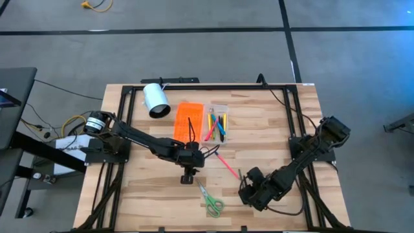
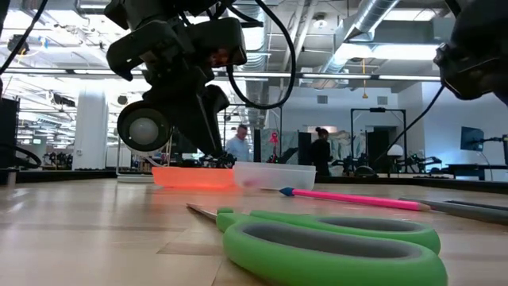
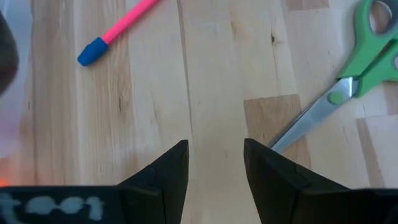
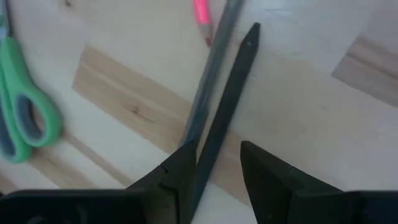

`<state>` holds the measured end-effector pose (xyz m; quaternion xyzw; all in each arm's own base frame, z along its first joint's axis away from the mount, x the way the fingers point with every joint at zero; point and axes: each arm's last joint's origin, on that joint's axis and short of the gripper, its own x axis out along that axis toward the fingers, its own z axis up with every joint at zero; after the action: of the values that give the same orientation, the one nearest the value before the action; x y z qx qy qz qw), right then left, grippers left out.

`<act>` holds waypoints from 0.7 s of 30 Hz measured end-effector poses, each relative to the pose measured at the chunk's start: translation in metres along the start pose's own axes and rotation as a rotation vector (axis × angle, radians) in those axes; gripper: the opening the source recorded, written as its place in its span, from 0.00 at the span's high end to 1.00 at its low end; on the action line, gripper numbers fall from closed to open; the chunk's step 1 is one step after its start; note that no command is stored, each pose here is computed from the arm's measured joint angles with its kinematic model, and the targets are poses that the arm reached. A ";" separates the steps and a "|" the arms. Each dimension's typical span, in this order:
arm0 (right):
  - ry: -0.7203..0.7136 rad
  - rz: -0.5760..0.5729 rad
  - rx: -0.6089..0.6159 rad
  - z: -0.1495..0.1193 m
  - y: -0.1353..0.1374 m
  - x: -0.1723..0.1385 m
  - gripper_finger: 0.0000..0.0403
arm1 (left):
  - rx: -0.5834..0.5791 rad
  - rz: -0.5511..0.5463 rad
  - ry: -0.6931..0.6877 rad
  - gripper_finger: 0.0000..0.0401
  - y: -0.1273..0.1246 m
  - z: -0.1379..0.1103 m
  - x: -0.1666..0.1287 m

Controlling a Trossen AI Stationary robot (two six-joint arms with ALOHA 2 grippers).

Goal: Pick & place school supplies into a supply box
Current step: Put the black pen into the orange supply box

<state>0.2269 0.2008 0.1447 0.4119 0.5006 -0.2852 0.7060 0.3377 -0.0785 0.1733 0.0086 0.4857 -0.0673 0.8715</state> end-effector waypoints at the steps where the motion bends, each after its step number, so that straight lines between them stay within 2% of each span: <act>1: -0.003 -0.003 0.007 0.000 0.000 0.000 0.71 | 0.005 0.000 0.000 0.65 0.000 0.000 0.000; 9: -0.012 0.000 0.020 0.001 0.000 0.000 0.71 | 0.025 -0.004 0.006 0.65 0.000 -0.001 0.000; 21: -0.021 -0.057 0.025 0.011 -0.002 0.009 0.71 | 0.037 0.001 0.011 0.65 0.004 -0.001 0.000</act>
<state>0.2335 0.1902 0.1376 0.4031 0.5010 -0.3156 0.6978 0.3377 -0.0746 0.1727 0.0251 0.4892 -0.0758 0.8685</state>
